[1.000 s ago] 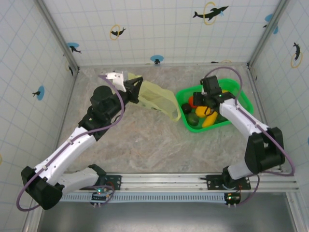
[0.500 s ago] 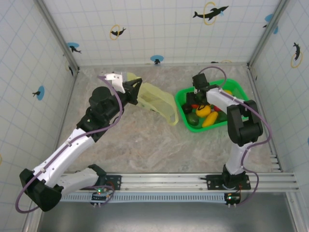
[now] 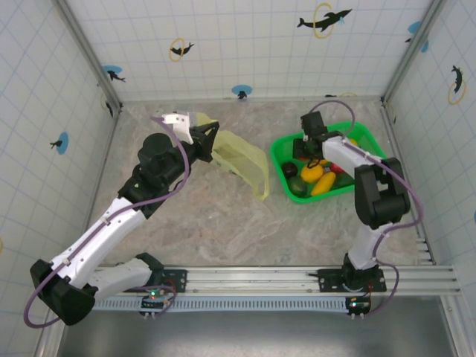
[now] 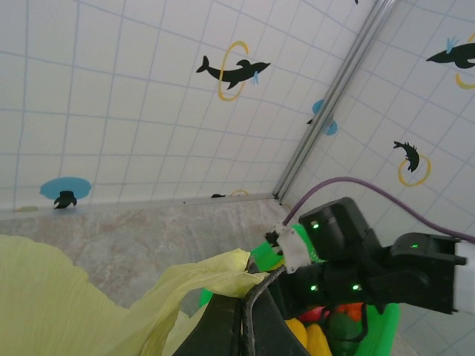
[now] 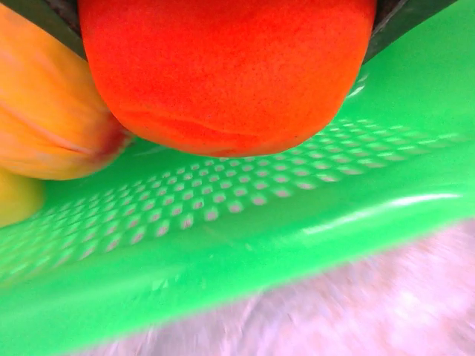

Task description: Place the fake fruits into the plastic bag and tie a complex knot

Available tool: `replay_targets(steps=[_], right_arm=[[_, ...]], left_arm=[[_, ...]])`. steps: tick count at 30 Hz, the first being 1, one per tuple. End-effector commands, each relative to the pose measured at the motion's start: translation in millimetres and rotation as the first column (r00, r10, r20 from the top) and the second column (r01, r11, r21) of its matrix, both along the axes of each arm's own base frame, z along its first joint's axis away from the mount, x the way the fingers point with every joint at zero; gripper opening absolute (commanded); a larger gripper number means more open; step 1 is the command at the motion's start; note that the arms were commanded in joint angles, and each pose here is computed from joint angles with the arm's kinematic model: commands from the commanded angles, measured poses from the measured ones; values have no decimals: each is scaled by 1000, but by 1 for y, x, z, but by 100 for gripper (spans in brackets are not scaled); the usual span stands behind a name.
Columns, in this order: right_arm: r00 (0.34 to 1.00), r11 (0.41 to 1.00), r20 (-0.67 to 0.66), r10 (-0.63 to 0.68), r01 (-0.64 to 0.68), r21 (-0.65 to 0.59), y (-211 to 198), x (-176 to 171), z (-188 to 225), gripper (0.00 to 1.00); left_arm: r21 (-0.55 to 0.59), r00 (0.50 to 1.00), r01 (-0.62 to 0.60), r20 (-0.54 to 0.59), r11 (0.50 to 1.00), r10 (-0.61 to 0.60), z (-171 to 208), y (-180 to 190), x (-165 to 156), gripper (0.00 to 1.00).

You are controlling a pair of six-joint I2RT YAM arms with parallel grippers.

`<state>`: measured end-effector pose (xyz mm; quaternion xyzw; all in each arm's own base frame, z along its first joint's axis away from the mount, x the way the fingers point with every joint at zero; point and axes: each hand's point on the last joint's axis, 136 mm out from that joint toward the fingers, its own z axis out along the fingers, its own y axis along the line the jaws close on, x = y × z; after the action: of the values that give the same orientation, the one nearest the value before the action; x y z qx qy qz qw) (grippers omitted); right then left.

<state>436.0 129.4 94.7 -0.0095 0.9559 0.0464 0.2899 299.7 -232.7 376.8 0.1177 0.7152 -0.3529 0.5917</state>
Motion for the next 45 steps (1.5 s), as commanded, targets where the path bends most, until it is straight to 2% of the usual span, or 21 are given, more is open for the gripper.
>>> replay_targets(steps=[1,3,6,9,11,14,17,18,21,23,28,32,33,38,42,45], right_arm=[[977,992,207,41,-64,106,14,3,77,56],[959,975,268,89,-139,172,28,-8,102,56],[894,903,400,200,-327,278,66,-37,146,55],[789,760,518,330,-548,349,112,-83,183,54],[705,633,567,426,-680,370,143,-119,199,52],[614,510,593,521,-781,360,178,-162,204,52],[574,464,562,595,-817,343,204,-186,186,51],[573,462,551,606,-818,342,209,-189,179,52],[610,508,521,597,-790,343,223,-179,159,52],[661,589,499,561,-742,321,227,-158,147,51],[729,692,528,436,-646,321,223,-112,147,48],[759,773,546,355,-567,286,224,-76,153,48],[760,785,552,342,-554,277,225,-71,155,49],[767,773,553,326,-553,311,248,-59,153,50],[784,785,526,330,-537,309,270,-52,131,53],[832,828,465,302,-471,305,275,-36,98,56]], left_arm=[[0,1000,-9,17,1000,9,8,4,0,0],[3,1000,-7,20,1000,6,9,4,0,0],[10,1000,7,17,1000,-7,10,2,-1,0],[23,999,29,13,999,-30,9,-1,-4,0],[31,999,40,7,999,-40,6,-2,-5,0],[30,999,48,10,998,-49,7,-2,-8,0],[33,997,78,18,996,-78,8,-4,-14,0],[34,996,86,21,996,-87,8,-5,-15,0],[37,992,119,35,992,-120,10,-7,-22,0],[47,988,145,38,988,-147,8,-8,-27,0],[109,966,247,57,963,-254,-8,-14,-48,0],[145,925,363,59,920,-375,-21,-21,-73,0],[157,914,389,56,908,-401,-25,-22,-78,0],[197,877,469,14,861,-481,-42,-25,-94,0],[192,857,503,10,842,-515,-48,-29,-98,0],[188,858,501,15,845,-513,-48,-31,-95,0]])
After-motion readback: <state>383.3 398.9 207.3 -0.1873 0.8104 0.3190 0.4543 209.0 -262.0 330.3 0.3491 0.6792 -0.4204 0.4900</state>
